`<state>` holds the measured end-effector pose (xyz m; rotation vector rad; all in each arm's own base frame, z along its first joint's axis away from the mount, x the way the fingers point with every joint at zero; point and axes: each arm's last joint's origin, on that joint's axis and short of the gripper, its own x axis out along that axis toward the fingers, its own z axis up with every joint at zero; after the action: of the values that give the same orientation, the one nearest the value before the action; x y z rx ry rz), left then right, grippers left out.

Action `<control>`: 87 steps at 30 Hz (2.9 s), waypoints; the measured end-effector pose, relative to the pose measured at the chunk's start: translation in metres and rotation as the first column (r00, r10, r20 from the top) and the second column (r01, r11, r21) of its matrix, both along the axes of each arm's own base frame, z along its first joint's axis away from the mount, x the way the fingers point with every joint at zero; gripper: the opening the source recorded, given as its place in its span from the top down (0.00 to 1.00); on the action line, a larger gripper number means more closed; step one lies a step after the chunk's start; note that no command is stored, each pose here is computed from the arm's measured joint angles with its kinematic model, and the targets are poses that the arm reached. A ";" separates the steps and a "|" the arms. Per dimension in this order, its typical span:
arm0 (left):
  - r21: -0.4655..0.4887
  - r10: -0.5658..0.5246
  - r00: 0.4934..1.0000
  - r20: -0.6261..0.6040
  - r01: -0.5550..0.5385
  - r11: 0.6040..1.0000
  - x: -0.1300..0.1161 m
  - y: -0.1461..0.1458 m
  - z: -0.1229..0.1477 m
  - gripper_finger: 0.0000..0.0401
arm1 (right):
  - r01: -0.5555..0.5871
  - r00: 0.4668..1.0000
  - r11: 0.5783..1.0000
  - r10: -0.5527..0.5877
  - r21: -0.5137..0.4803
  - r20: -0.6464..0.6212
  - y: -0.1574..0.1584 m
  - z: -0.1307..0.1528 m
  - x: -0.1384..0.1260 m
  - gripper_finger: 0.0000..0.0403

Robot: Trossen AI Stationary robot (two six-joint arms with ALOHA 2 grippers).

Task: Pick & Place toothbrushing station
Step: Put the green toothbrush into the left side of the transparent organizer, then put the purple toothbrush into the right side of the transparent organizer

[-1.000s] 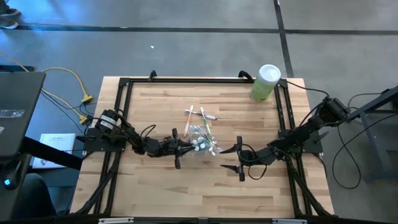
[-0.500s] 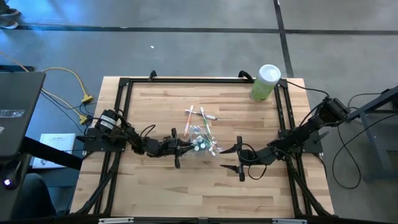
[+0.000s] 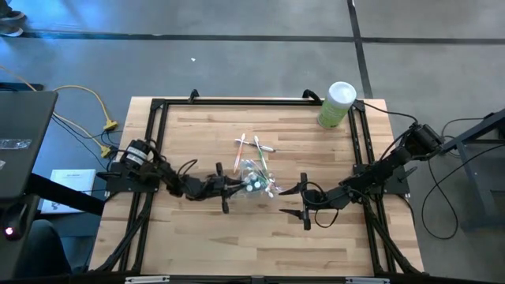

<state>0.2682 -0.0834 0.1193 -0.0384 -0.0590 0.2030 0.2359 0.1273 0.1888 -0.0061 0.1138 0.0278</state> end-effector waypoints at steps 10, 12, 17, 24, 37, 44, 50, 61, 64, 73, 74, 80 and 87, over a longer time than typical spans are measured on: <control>0.105 0.165 0.986 -0.030 -0.161 0.981 -0.012 -0.020 0.000 0.91 | 0.000 1.000 1.000 0.000 0.000 0.000 0.000 0.000 0.000 0.41; 0.125 0.193 0.980 -0.037 -0.187 0.974 -0.015 -0.024 0.000 0.91 | 0.000 1.000 1.000 0.000 0.000 0.000 0.000 0.000 0.000 0.41; 0.127 0.279 0.959 -0.048 -0.272 0.954 -0.021 -0.031 -0.001 0.91 | 0.000 1.000 1.000 0.000 0.000 0.000 0.000 0.000 0.000 0.41; 0.081 0.373 0.927 -0.045 -0.368 0.926 -0.025 -0.033 -0.001 0.91 | 0.000 1.000 1.000 0.000 0.000 0.000 0.000 0.000 0.000 0.41; 0.134 0.354 0.932 -0.074 -0.343 0.930 -0.025 -0.034 -0.004 0.88 | 0.004 1.000 1.000 -0.004 -0.003 0.000 0.000 0.000 0.000 0.41; 0.172 0.354 0.932 -0.080 -0.337 0.926 -0.025 -0.034 -0.004 0.69 | 0.009 1.000 1.000 -0.009 -0.013 0.001 -0.002 0.000 0.001 0.41; 0.186 0.332 0.940 -0.074 -0.314 0.931 -0.027 -0.040 -0.003 0.57 | -0.001 1.000 0.995 0.001 -0.098 0.003 -0.001 0.000 0.000 0.41; 0.223 0.323 0.946 -0.040 -0.306 0.925 -0.039 -0.055 0.017 0.56 | 0.319 0.943 0.922 -0.286 -0.221 0.169 -0.009 0.019 -0.001 0.41; 0.223 0.327 0.945 -0.023 -0.314 0.923 -0.045 -0.059 0.030 0.56 | 0.469 0.876 0.840 -0.403 -0.273 0.266 -0.016 0.034 -0.003 0.41; 0.191 0.374 0.927 0.022 -0.371 0.909 -0.064 -0.058 0.078 0.56 | 0.537 0.844 0.730 -0.450 -0.423 0.294 -0.055 0.063 0.013 0.41; 0.197 0.396 0.918 0.013 -0.391 0.899 -0.065 -0.057 0.080 0.56 | 0.499 0.866 0.751 -0.421 -0.432 0.269 -0.059 0.063 0.018 0.41; 0.250 0.476 0.879 -0.029 -0.454 0.855 -0.071 -0.053 0.088 0.56 | 0.350 0.932 0.854 -0.357 -0.385 0.058 -0.097 0.082 0.042 0.41; 0.263 0.499 0.866 -0.045 -0.471 0.842 -0.073 -0.054 0.089 0.56 | 0.436 0.796 0.887 -0.459 -0.153 -0.394 -0.158 0.099 0.046 0.41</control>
<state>0.1953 -0.1369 0.2085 0.2389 0.0207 0.7088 0.2821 -0.0306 0.2881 -0.0275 0.5507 -0.4567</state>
